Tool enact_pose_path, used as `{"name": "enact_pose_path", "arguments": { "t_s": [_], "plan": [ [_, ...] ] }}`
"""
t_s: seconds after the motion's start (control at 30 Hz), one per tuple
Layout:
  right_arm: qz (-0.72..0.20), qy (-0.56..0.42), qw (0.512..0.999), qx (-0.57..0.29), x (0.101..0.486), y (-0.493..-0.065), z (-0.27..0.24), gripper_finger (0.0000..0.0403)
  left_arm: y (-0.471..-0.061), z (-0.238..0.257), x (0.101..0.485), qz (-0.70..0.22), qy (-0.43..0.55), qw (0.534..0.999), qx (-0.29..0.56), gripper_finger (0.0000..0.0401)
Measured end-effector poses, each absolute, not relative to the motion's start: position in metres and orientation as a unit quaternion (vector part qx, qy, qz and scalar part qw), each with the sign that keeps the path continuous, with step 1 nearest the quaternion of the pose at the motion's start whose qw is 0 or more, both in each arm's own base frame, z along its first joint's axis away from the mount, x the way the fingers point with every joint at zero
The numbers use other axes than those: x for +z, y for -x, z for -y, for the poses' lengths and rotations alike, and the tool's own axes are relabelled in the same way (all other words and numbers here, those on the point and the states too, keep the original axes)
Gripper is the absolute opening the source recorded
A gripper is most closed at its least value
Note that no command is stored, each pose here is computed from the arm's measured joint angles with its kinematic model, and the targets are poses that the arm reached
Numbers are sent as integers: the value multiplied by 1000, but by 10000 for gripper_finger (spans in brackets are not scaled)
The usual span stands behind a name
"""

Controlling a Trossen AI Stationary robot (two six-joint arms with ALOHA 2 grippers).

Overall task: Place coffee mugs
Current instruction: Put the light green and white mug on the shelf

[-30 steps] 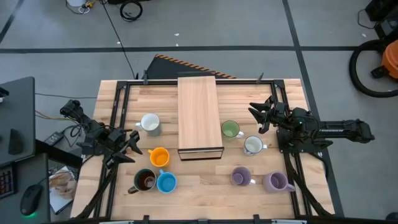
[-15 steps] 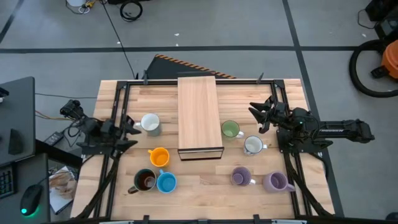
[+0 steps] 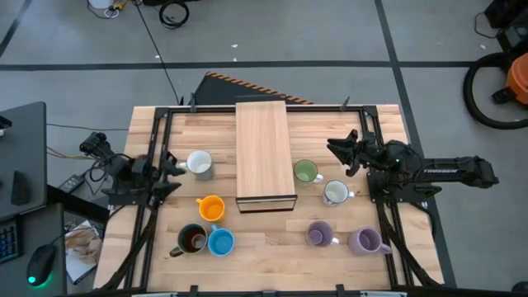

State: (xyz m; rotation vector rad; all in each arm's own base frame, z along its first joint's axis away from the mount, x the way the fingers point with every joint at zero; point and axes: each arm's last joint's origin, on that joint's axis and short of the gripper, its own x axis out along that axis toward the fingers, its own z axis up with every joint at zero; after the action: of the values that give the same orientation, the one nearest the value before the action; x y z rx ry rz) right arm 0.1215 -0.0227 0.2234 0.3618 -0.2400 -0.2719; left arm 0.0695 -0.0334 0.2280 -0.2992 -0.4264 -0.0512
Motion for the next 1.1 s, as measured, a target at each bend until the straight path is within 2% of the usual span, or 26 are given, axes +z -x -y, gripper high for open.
{"name": "enact_pose_path", "arguments": {
  "t_s": [0.2, 0.5, 0.67, 0.87, 1.1],
  "plan": [
    [-7, -154, 976, -153, 247, -139, 24, 132, -68, 26, 230, 210, 171, 959, 79, 208],
    [-207, -132, 963, -112, 253, -183, 4, 132, -68, 28, 230, 214, 126, 967, 50, 208],
    [-323, -76, 934, -132, 258, -200, -13, 132, -68, 28, 231, 216, 134, 966, 46, 208],
    [-402, -12, 911, -94, 255, -222, -35, 132, -68, 29, 230, 213, 137, 966, 45, 208],
    [-464, 59, 881, -73, 248, -242, -51, 132, -71, 29, 224, 180, 90, 977, 73, 208]
  ]
}}
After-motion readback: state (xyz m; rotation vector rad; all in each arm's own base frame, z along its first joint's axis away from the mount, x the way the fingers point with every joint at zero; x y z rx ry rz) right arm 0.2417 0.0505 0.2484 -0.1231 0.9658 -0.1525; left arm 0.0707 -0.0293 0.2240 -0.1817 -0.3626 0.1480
